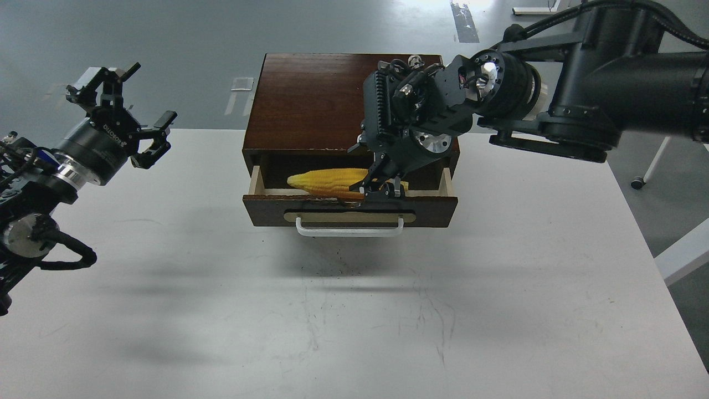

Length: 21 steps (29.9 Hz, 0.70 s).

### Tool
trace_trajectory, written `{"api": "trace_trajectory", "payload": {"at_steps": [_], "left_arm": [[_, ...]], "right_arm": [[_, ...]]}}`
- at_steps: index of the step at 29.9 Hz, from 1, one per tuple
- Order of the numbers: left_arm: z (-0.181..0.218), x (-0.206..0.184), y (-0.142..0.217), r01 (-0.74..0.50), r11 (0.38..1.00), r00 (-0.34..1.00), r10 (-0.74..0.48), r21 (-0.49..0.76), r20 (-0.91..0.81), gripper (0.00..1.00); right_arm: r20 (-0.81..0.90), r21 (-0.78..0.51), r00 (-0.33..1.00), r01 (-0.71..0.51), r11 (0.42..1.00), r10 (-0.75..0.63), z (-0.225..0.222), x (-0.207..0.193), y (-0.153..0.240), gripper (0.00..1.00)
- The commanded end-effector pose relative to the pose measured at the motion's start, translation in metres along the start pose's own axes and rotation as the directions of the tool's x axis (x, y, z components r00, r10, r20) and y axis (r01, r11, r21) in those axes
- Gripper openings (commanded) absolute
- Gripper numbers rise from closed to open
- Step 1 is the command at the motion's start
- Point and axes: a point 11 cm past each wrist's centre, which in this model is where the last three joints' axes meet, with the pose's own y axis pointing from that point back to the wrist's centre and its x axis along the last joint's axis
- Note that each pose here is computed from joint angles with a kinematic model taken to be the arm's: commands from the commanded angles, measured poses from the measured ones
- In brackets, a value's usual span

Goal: Put corn in drawer with both arms
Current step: 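Lift the right gripper up and away from the drawer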

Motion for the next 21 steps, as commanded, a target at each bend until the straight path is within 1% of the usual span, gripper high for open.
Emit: {"api": "trace_trajectory", "payload": {"at_steps": [1, 5, 7, 9, 10, 12, 13, 14, 15, 16, 17, 19, 21], "left_arm": [[0.000, 0.000, 0.000, 0.000, 1.000, 1.000, 0.000, 0.000, -0.001, 0.99], [0.001, 0.000, -0.001, 0.000, 1.000, 1.000, 0.000, -0.006, -0.002, 0.99], [0.002, 0.000, -0.001, 0.000, 1.000, 1.000, 0.000, -0.008, -0.002, 0.99], [0.002, 0.000, -0.001, -0.001, 1.000, 1.000, 0.001, -0.007, -0.002, 0.99], [0.002, 0.000, -0.001, -0.001, 1.000, 1.000, 0.001, -0.007, -0.002, 0.99], [0.002, 0.000, -0.001, -0.001, 1.000, 1.000, 0.001, -0.007, -0.002, 0.99], [0.001, 0.000, -0.001, -0.001, 1.000, 1.000, 0.001, -0.007, -0.003, 0.99], [0.001, 0.000, -0.001, -0.001, 1.000, 1.000, 0.001, -0.007, -0.003, 0.99], [0.001, -0.001, -0.001, 0.001, 1.000, 1.000, -0.001, -0.008, -0.004, 0.99], [0.001, 0.000, -0.001, 0.001, 1.000, 1.000, -0.001, -0.007, -0.004, 0.99], [0.001, -0.001, -0.001, 0.003, 1.000, 1.000, -0.003, -0.008, -0.005, 0.99], [0.001, -0.002, -0.001, 0.015, 1.000, 1.000, -0.015, -0.007, -0.012, 0.99], [0.000, -0.003, -0.002, 0.019, 1.000, 1.000, -0.019, -0.008, -0.015, 0.99]], "right_arm": [[-0.001, -0.003, 1.000, -0.004, 1.000, 0.004, 0.001, 0.002, 0.002, 0.65], [0.006, -0.021, 1.000, -0.030, 0.999, 0.030, 0.007, 0.012, 0.011, 0.65], [0.033, -0.034, 0.998, -0.049, 0.998, 0.051, 0.012, 0.016, 0.017, 0.66], [0.100, -0.053, 0.990, -0.090, 0.995, 0.095, 0.018, 0.021, 0.025, 0.68], [0.155, -0.070, 0.979, -0.122, 0.990, 0.132, 0.023, 0.023, 0.033, 0.70], [0.247, -0.102, 0.949, -0.177, 0.979, 0.197, 0.031, 0.023, 0.045, 0.79], [0.316, -0.128, 0.916, -0.217, 0.968, 0.247, 0.037, 0.023, 0.054, 0.86], [0.316, -0.128, 0.916, -0.217, 0.968, 0.248, 0.037, 0.023, 0.054, 0.86], [0.396, -0.160, 0.867, -0.260, 0.952, 0.303, 0.043, 0.019, 0.062, 0.92], [0.477, -0.201, 0.802, -0.299, 0.933, 0.359, 0.050, 0.012, 0.074, 0.94], [0.519, -0.219, 0.763, -0.317, 0.923, 0.386, 0.052, 0.008, 0.078, 0.95], [0.671, -0.300, 0.560, -0.393, 0.869, 0.486, 0.059, -0.008, 0.088, 0.96], [0.720, -0.362, 0.440, -0.422, 0.831, 0.537, 0.066, -0.020, 0.095, 0.97]]}}
